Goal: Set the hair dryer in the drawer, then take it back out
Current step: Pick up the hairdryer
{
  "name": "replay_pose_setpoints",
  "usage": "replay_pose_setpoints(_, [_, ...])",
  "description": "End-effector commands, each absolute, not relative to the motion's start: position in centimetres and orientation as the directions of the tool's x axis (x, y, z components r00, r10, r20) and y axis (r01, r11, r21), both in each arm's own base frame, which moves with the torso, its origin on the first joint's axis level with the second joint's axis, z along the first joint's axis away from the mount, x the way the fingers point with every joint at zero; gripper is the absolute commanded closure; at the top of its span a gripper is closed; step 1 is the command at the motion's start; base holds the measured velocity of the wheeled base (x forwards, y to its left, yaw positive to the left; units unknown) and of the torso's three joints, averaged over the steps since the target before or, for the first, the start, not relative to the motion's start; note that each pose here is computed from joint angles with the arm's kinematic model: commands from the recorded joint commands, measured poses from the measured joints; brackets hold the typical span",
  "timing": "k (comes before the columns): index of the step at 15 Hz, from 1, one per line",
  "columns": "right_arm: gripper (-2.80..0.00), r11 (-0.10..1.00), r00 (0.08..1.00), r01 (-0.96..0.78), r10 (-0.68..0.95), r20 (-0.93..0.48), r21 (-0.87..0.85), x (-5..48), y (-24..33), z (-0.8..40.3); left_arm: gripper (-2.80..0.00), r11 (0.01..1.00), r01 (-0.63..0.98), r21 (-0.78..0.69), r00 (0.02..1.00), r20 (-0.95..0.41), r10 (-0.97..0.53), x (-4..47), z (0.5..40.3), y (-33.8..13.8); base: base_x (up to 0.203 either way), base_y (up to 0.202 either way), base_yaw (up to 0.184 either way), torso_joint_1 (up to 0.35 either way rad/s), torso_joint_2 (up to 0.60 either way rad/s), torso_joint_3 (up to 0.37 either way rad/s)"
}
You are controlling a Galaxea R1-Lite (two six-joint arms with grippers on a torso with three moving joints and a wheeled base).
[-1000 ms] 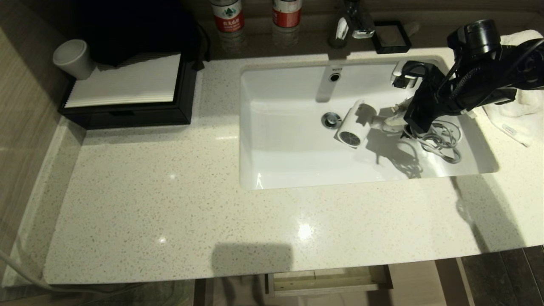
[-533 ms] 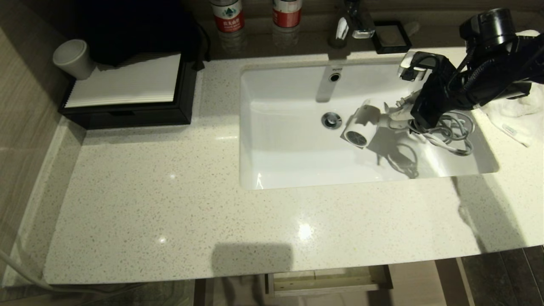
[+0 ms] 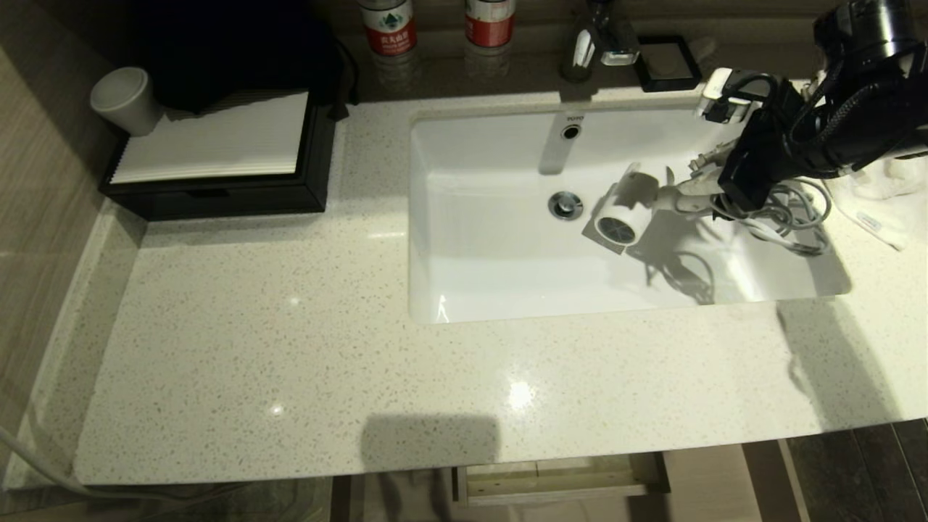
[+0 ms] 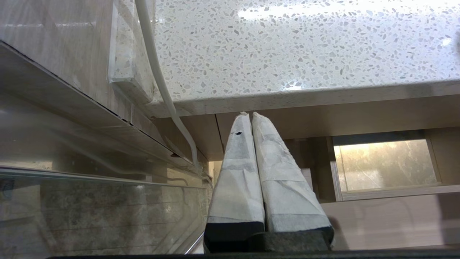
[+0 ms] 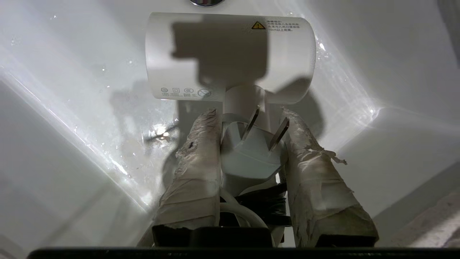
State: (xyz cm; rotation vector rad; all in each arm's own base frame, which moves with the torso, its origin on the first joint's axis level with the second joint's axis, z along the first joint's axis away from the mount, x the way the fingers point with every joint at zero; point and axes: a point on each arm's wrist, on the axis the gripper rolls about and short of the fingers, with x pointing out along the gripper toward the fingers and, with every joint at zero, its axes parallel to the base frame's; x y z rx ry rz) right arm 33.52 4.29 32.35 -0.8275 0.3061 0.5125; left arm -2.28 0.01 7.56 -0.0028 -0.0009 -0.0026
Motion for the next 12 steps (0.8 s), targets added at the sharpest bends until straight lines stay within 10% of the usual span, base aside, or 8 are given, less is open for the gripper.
replay_pose_setpoints(1, [0.0,0.564,0.849,-0.527,0.315,-0.424,-0.636,32.5,4.2,33.4,0.0,1.0,0.002,-0.003,1.0,0.0,-0.002,-2.3,7.5,0.0,0.0,0.0,0.0,0.0,0.0,0.0])
replay_pose_setpoints(12, [0.0,0.575,0.892,-0.452,0.3,-0.339,-0.682,27.2,2.8,36.6,0.0,1.0,0.002,-0.003,1.0,0.001,-0.002,-2.3,7.5,0.0,0.0,0.0,0.0,0.0,0.0,0.0])
